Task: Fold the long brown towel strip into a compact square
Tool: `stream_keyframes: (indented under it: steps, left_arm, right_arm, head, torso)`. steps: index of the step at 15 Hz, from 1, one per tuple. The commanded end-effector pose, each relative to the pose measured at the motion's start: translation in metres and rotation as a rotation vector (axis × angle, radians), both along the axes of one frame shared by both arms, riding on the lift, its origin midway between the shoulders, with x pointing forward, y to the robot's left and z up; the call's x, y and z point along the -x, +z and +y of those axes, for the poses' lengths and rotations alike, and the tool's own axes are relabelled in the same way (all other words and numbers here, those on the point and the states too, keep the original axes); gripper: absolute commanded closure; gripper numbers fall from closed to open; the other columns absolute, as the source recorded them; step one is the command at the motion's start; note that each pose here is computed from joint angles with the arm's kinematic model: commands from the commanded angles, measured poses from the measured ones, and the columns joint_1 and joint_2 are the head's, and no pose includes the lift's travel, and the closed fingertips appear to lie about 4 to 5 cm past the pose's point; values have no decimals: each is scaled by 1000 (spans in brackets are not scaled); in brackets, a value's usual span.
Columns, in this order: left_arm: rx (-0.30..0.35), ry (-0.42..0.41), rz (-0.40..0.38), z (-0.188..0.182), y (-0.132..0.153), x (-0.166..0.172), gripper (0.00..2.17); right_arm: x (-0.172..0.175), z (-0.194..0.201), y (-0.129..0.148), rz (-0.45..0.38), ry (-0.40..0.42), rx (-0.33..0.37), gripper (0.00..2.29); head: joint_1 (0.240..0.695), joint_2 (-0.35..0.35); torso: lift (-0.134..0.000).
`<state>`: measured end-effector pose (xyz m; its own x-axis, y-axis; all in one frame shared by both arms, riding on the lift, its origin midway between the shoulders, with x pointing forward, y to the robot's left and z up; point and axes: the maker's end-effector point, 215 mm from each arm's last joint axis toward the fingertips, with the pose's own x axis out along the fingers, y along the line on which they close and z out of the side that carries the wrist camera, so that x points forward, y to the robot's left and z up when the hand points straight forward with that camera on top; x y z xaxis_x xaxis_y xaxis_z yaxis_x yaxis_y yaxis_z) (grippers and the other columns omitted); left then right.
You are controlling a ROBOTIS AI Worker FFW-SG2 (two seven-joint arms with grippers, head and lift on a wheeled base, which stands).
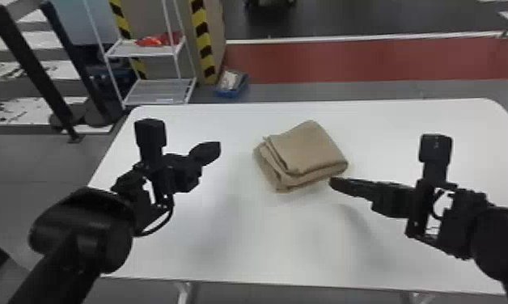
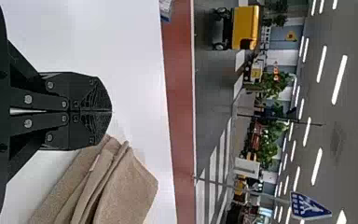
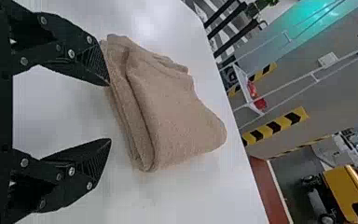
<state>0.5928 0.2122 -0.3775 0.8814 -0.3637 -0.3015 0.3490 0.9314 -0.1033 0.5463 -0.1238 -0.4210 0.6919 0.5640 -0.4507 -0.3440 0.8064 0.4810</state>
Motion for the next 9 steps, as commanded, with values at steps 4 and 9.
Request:
stream_keyframes:
  steps: [4,9]
  left_arm:
    - [-19,-41,-38,-36,-3,-9,1443]
    - [-4,-24,-98,-20,12,-21,1423]
  right_arm:
    - [-32,-1,-13,-36,-31,207,2189]
    - [-71,-1,-12,-77,-57,250,2186]
  head:
    - [695,59]
    - [695,48]
  torso:
    - [-120]
    - [-120]
